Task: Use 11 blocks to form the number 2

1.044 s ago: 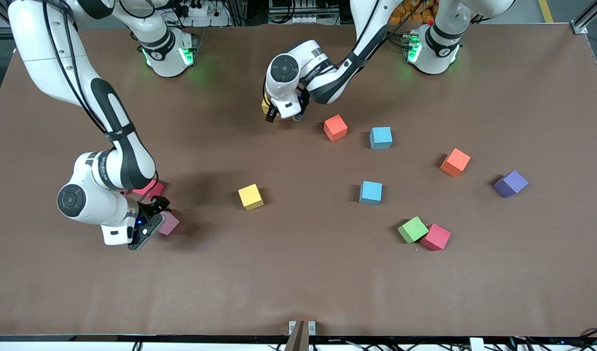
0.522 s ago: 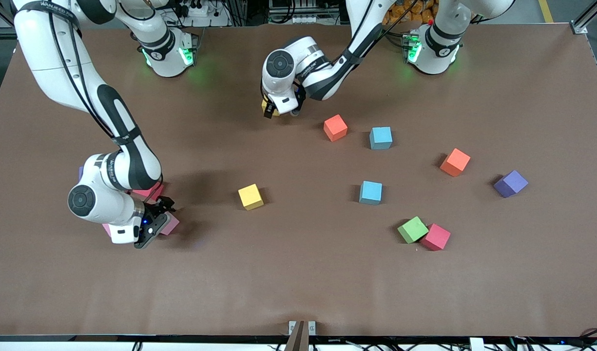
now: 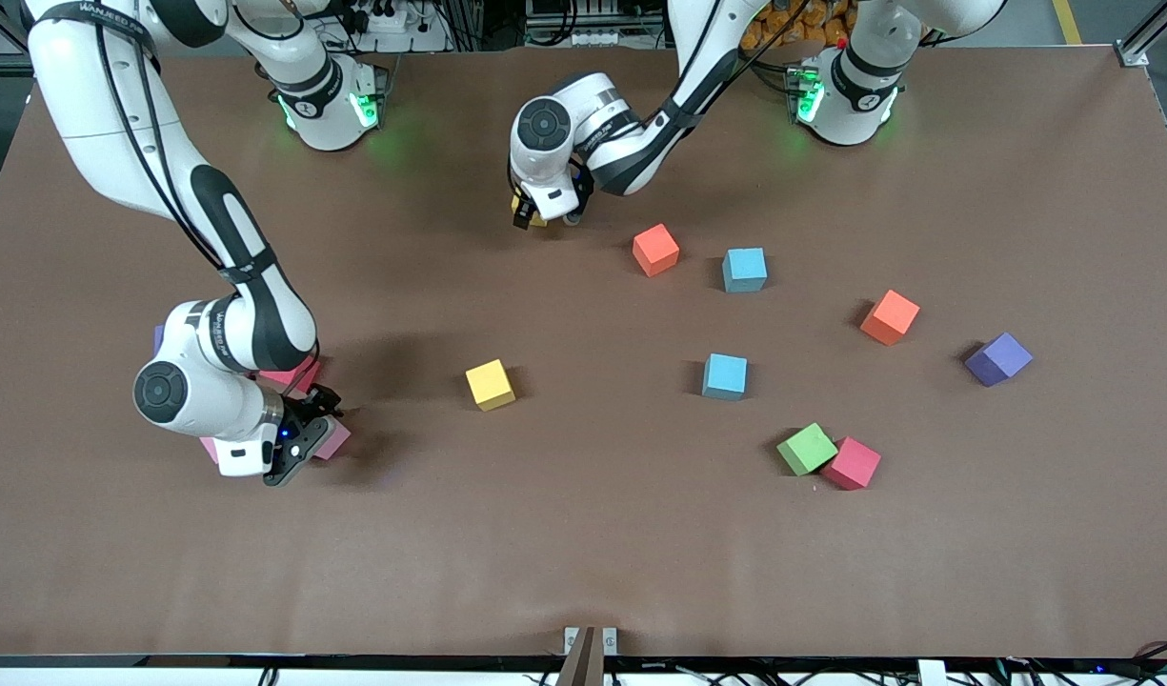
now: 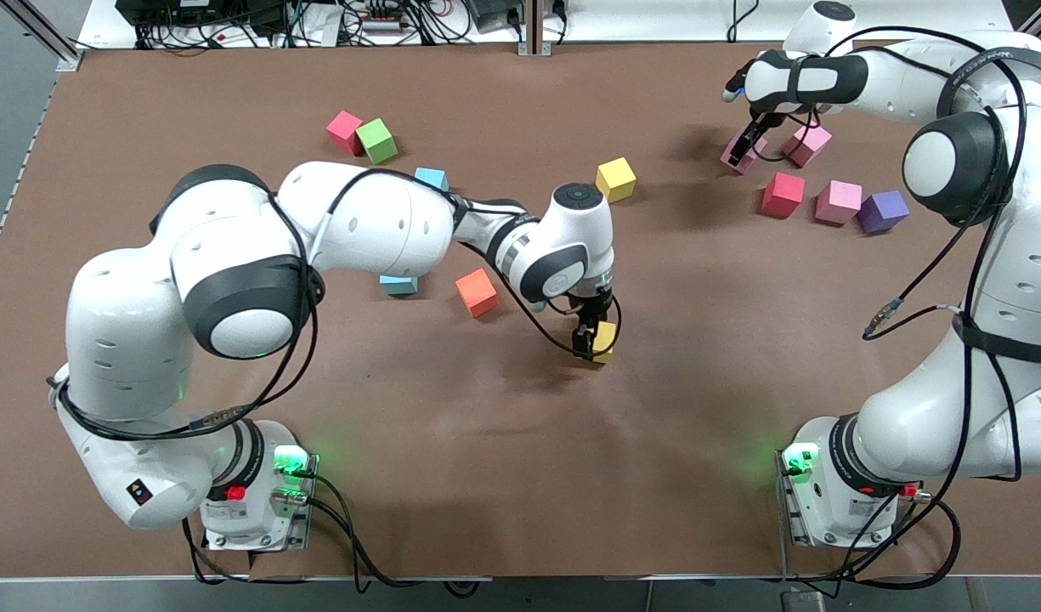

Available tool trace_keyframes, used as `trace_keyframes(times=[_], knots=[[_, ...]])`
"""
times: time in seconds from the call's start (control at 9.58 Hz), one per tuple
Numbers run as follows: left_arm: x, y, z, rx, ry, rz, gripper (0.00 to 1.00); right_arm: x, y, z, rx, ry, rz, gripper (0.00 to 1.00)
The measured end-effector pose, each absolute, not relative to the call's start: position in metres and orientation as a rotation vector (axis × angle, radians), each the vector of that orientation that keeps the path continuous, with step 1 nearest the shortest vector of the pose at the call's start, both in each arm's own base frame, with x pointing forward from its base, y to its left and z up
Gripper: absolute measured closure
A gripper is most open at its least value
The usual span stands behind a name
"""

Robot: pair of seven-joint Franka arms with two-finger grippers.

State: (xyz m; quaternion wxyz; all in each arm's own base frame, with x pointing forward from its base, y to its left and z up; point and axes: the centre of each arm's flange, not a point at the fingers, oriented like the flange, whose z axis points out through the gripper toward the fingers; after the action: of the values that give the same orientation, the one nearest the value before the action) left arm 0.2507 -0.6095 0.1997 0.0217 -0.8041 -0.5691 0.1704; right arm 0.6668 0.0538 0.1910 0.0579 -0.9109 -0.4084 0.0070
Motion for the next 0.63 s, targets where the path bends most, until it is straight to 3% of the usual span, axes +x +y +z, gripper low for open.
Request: trace_keyframes(times=[0.1,0.52,0.63], knots=[[0.249,-0.611,0.193,-2.496,-1.769,0.53,0.0,0.667,0.054,0.191,-2.761,-1.238,0.02,0.3],[0.237,-0.613,0.179,-2.498,-1.751,0.529,0.03,0.668,0.054,0.192,-2.761,-1.239,0.017,0.4],[0.235,-0.614,0.18,-2.504,-1.752,0.53,0.19,0.668,0.054,0.193,-2.761,-1.239,0.016,0.44]])
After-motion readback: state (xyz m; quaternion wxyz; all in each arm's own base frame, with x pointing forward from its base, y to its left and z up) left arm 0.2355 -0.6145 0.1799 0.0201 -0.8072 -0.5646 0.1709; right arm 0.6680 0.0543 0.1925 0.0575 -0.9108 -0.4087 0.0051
